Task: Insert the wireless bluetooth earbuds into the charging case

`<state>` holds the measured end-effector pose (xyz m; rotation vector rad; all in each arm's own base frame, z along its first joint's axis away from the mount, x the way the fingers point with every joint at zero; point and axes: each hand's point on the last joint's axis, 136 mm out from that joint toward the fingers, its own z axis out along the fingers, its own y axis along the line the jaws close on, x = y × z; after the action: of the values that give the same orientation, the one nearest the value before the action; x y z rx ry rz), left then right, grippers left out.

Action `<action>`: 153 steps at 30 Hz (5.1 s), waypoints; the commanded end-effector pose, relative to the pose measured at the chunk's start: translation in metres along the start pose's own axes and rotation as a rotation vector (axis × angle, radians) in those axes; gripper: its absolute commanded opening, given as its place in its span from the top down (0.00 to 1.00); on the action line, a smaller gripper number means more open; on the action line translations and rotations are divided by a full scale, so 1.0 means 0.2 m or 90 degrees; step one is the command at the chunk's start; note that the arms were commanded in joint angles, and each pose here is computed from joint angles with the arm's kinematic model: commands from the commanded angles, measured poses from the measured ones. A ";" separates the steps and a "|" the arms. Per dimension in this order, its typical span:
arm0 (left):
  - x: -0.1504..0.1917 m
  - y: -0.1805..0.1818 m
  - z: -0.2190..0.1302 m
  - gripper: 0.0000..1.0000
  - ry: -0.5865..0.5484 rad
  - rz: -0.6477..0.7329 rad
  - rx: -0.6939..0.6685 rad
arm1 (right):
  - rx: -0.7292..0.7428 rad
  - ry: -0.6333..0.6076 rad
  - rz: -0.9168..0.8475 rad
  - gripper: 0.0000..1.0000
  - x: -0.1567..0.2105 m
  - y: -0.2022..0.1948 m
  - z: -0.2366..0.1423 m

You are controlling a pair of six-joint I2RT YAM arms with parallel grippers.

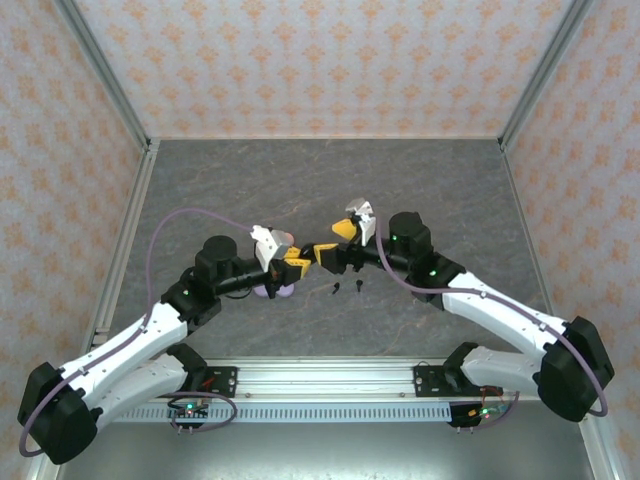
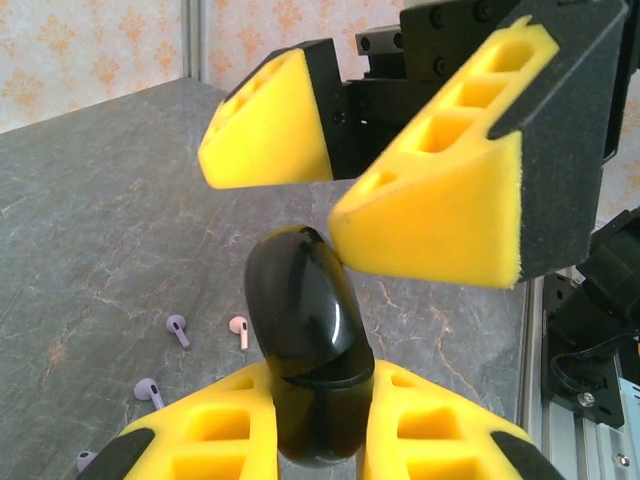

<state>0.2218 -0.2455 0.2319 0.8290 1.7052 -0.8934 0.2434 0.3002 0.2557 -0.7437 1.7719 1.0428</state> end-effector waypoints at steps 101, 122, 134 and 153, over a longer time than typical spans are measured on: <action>0.08 -0.11 -0.10 1.00 -0.105 0.106 -0.016 | 0.491 0.596 0.383 0.71 1.09 -0.60 -0.14; 0.07 -0.10 -0.10 1.00 -0.105 0.102 -0.020 | 0.484 0.579 0.374 0.80 1.08 -0.59 -0.15; 0.05 -0.07 -0.07 1.00 -0.131 0.100 -0.035 | 0.401 0.308 0.347 0.81 0.51 -0.43 -0.16; 0.00 -0.05 0.00 1.00 -0.134 0.086 -0.031 | 0.149 -0.062 0.200 0.81 -0.08 0.15 -0.14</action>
<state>0.2116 -0.2466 0.2037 0.8081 1.5576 -0.7996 0.2056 0.2858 0.2718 -0.2844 2.0150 1.0392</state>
